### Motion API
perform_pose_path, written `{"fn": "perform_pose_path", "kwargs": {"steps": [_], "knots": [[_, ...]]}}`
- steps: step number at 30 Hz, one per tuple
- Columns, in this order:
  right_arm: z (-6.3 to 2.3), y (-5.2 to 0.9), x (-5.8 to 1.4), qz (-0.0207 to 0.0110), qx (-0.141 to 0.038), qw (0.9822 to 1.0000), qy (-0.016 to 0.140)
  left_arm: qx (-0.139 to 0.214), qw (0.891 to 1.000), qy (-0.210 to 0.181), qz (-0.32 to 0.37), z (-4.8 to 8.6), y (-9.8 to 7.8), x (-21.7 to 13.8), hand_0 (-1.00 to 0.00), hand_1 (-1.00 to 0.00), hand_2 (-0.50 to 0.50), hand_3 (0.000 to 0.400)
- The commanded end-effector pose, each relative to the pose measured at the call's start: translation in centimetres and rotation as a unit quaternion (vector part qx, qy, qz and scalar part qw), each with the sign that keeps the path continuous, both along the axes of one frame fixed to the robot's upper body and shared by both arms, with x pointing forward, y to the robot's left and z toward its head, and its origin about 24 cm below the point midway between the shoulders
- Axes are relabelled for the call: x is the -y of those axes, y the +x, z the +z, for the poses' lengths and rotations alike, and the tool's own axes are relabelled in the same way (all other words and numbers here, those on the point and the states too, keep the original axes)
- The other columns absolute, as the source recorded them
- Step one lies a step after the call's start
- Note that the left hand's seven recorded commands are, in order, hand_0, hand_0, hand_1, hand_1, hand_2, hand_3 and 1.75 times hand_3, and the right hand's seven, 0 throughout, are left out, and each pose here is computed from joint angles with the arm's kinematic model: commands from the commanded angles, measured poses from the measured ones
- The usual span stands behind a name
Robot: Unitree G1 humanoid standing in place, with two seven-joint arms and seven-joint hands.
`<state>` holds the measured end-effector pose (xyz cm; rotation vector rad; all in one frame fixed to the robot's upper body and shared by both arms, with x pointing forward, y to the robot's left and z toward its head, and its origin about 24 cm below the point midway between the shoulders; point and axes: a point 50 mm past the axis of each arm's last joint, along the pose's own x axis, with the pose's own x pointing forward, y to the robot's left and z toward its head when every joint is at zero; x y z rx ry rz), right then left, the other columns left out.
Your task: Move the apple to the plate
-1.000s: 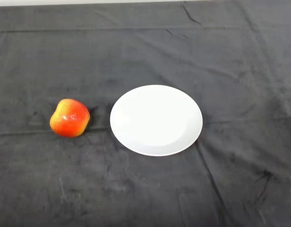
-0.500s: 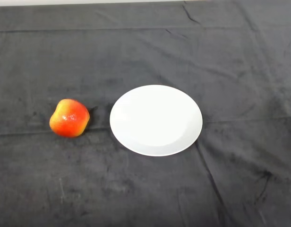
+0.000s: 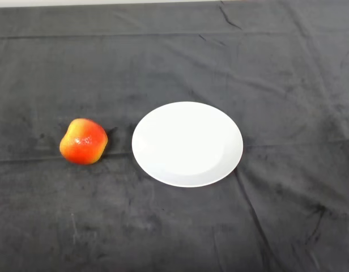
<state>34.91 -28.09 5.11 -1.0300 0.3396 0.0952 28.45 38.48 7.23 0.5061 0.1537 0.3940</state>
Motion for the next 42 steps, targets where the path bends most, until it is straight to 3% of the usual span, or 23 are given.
{"fn": "perform_pose_path", "kwargs": {"steps": [1, 18, 34, 42], "knots": [[0.37, -0.23, 1.13, -0.0165, 0.0, 0.9998, -0.013, 0.011, 0.998, 0.015, -0.053, 1.0, 1.9, 2.1, 0.0, 0.0, 0.0, 0.0], [0.36, -0.25, 1.12, -0.0166, 0.001, 0.9998, -0.012, -0.028, 0.979, 0.023, -0.202, -0.1, 4.1, 7.8, 0.0, 0.0, 0.0, 0.0], [0.36, -0.26, 1.11, -0.0169, 0.001, 0.9998, -0.012, -0.041, 0.962, 0.018, -0.27, -1.6, 5.7, 13.4, 0.0, 0.0, 0.0, 0.0], [0.37, -0.26, 1.11, -0.017, 0.001, 0.9998, -0.012, -0.039, 0.961, 0.015, -0.274, -1.7, 6.7, 15.3, 0.0, 0.0, 0.0, 0.0]]}}
